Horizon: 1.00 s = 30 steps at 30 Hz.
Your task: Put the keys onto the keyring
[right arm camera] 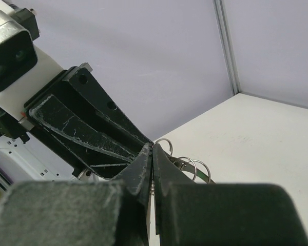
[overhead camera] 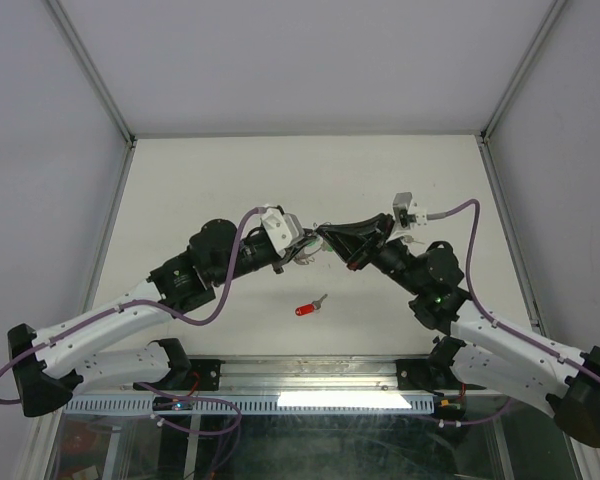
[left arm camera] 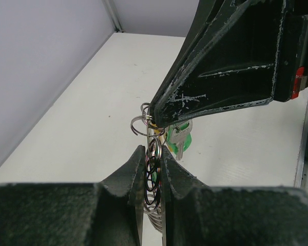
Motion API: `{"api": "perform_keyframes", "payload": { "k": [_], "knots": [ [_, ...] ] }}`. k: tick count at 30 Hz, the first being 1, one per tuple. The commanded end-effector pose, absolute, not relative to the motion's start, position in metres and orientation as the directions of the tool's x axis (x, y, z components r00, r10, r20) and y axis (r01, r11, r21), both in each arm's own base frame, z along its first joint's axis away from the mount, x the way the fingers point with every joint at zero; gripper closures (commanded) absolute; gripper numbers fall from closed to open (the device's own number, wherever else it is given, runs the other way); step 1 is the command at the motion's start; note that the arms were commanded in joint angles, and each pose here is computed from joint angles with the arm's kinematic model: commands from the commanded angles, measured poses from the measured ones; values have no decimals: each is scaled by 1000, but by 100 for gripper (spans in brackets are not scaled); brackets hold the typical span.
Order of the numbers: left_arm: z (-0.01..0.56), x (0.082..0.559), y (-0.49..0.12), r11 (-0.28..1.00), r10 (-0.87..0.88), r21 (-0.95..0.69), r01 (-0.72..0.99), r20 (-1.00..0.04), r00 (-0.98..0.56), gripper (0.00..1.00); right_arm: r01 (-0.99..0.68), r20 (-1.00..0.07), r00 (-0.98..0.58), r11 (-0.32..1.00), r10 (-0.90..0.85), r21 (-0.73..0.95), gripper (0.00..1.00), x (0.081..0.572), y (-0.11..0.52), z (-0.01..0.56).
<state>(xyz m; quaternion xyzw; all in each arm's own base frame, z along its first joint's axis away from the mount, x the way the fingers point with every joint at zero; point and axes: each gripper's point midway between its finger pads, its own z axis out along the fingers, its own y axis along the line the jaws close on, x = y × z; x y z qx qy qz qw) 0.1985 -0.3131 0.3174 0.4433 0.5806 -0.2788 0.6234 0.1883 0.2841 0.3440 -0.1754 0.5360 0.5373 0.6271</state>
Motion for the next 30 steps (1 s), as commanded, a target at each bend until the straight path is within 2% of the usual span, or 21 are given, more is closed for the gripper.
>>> {"api": "perform_keyframes", "payload": {
  "k": [1, 3, 8, 12, 14, 16, 17, 19, 23, 30],
  "knots": [
    [338, 190, -312, 446, 101, 226, 866, -974, 203, 97, -879, -859, -76, 372, 507, 298, 100, 184, 276, 372],
    [337, 193, -310, 459, 117, 237, 856, -972, 206, 100, -869, -856, -127, 359, 502, 340, 100, 184, 278, 374],
    [334, 202, -306, 489, 165, 274, 828, -961, 221, 100, -849, -843, -263, 302, 470, 434, 100, 178, 288, 376],
    [335, 204, -303, 499, 176, 286, 818, -958, 228, 91, -833, -818, -315, 273, 482, 482, 100, 175, 288, 382],
    [335, 203, -303, 499, 172, 283, 819, -959, 226, 91, -831, -811, -321, 266, 488, 489, 100, 174, 287, 385],
    [334, 203, -303, 497, 168, 276, 823, -961, 221, 99, -834, -822, -306, 281, 480, 475, 100, 175, 286, 384],
    [334, 202, -303, 497, 167, 273, 824, -962, 218, 100, -834, -829, -303, 290, 470, 470, 100, 175, 286, 383],
    [334, 201, -304, 493, 162, 268, 827, -963, 216, 100, -860, -892, -207, 360, 401, 362, 100, 178, 282, 376],
    [337, 199, -303, 495, 145, 251, 832, -968, 206, 100, -876, -947, -60, 438, 315, 201, 81, 179, 270, 365],
    [351, 207, -295, 589, 35, 135, 797, -989, 141, 100, -907, -974, -110, 380, 200, 180, 65, 162, 274, 341]
  ]
}}
